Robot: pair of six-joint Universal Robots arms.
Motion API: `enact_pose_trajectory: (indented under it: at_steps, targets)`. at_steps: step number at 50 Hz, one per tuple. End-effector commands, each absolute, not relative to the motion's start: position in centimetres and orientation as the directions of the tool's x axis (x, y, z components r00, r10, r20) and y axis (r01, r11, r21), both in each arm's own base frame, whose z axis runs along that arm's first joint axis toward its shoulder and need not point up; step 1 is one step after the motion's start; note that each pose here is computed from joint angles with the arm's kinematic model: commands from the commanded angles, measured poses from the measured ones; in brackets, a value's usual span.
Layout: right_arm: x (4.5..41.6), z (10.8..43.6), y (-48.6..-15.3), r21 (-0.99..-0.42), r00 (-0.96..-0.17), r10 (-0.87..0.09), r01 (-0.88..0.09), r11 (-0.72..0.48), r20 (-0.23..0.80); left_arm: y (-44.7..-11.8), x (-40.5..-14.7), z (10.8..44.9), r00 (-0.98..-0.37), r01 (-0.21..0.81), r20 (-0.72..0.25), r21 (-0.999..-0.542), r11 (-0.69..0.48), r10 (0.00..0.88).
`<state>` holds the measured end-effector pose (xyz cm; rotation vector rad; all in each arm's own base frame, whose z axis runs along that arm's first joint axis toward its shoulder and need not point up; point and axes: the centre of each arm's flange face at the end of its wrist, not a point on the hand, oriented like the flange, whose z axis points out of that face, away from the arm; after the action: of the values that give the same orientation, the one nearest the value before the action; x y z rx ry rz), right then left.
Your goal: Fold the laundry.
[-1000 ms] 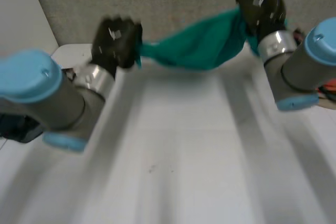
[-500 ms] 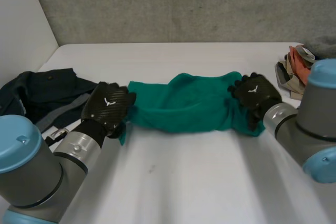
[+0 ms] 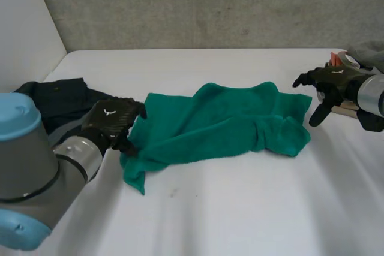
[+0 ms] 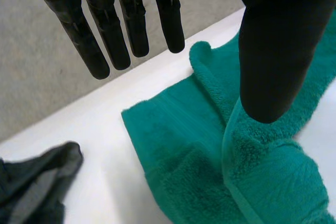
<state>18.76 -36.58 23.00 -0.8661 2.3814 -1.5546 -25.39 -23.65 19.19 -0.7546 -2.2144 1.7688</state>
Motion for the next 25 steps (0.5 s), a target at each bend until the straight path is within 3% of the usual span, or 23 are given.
enact_pose_trajectory:
  at_steps: [1, 6, 12, 20, 25]
  targets:
    - [19.8, 20.1, -38.6, -0.870, -0.799, -0.581, -0.389, 0.304, 0.154, -25.1, -25.7, 18.8, -0.874, 0.190, -0.032, -0.941, 0.280, 0.485]
    - [21.6, 18.2, -38.7, -0.860, -0.772, -0.620, -0.404, 0.312, 0.138, -25.3, -25.8, 16.9, -0.883, 0.203, 0.027, -0.879, 0.431, 0.469]
    - [22.8, 16.2, -38.3, -0.849, -0.742, -0.662, -0.412, 0.331, 0.102, -24.8, -25.7, 15.7, -0.884, 0.236, 0.040, -0.822, 0.519, 0.466]
    - [23.2, 14.9, -38.0, -0.837, -0.728, -0.680, -0.423, 0.347, 0.086, -25.3, -25.8, 15.8, -0.887, 0.234, 0.019, -0.843, 0.484, 0.462]
    - [23.0, 17.6, -37.9, -0.862, -0.734, -0.663, -0.425, 0.277, 0.148, -26.3, -25.7, 17.2, -0.909, 0.213, -0.022, -0.882, 0.420, 0.416]
